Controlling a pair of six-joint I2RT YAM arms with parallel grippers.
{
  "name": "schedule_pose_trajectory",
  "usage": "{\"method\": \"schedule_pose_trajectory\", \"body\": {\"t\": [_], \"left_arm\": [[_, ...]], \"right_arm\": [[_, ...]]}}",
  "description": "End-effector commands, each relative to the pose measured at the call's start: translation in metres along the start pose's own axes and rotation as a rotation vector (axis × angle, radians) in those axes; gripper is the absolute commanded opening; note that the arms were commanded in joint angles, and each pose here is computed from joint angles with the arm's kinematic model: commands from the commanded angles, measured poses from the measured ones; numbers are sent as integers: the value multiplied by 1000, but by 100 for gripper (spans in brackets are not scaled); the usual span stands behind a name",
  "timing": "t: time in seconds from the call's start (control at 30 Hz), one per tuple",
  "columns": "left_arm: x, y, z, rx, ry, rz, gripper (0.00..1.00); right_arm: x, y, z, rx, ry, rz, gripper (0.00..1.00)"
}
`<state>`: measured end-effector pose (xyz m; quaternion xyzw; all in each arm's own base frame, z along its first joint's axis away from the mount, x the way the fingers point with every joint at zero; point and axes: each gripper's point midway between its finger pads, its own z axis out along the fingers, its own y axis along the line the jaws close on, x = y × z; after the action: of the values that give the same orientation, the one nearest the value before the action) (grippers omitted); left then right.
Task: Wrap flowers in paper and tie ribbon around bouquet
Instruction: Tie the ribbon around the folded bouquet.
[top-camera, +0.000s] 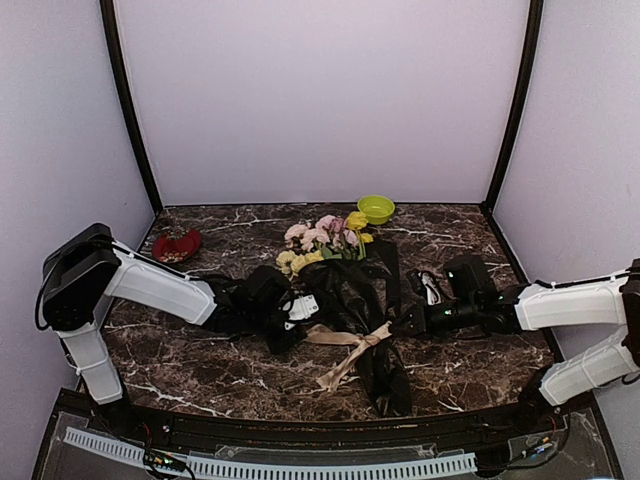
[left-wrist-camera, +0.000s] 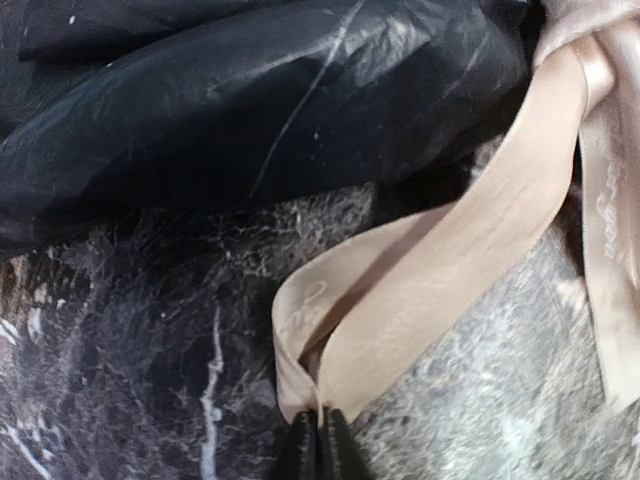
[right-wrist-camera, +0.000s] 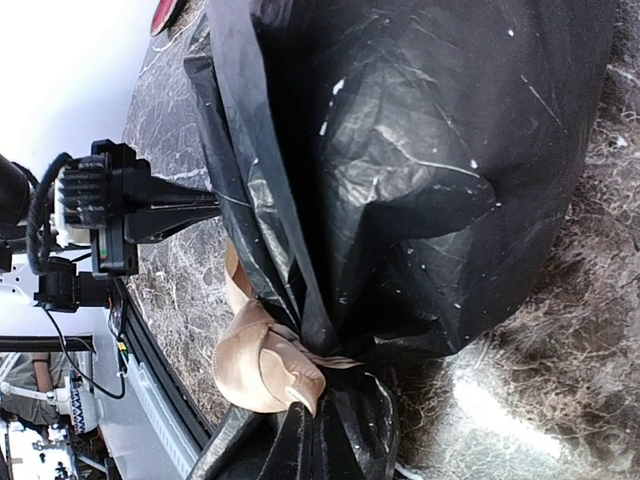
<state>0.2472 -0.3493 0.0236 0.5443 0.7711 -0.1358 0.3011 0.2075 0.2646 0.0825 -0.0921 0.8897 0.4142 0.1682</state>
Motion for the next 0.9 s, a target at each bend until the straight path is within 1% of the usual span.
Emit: {"method": "schedule_pose_trajectory", "body": {"t": [0.0,0.1,0.2,0.3,0.53,0.67,0.77,0.87], "left_arm": [[-3,-9,-10,48,-47,-55,0],[11,-5,-15,4,-27,-137,0],[36,8,-19,-94,55,-241,0],[56,7,-20,-116,113,-306,0],[86,11,-21,-185,203,-394,0],[105,18,-26,-262,275,-431,0],[107,18,-27,-264,273,-441,0],[92,6,-24,-175,207,-420,0]], "right_arm": [[-8,1,-3,11,-38,-21,0],[-3,-5,-4,25,-36,-7,0],[2,-11,-5,40,-38,9,0],[5,-15,-5,44,-40,16,0],[19,-27,-3,68,-12,28,0],[25,-36,-5,97,-4,31,0],[30,-42,-7,109,0,34,0],[29,-36,-6,77,4,30,0]]}}
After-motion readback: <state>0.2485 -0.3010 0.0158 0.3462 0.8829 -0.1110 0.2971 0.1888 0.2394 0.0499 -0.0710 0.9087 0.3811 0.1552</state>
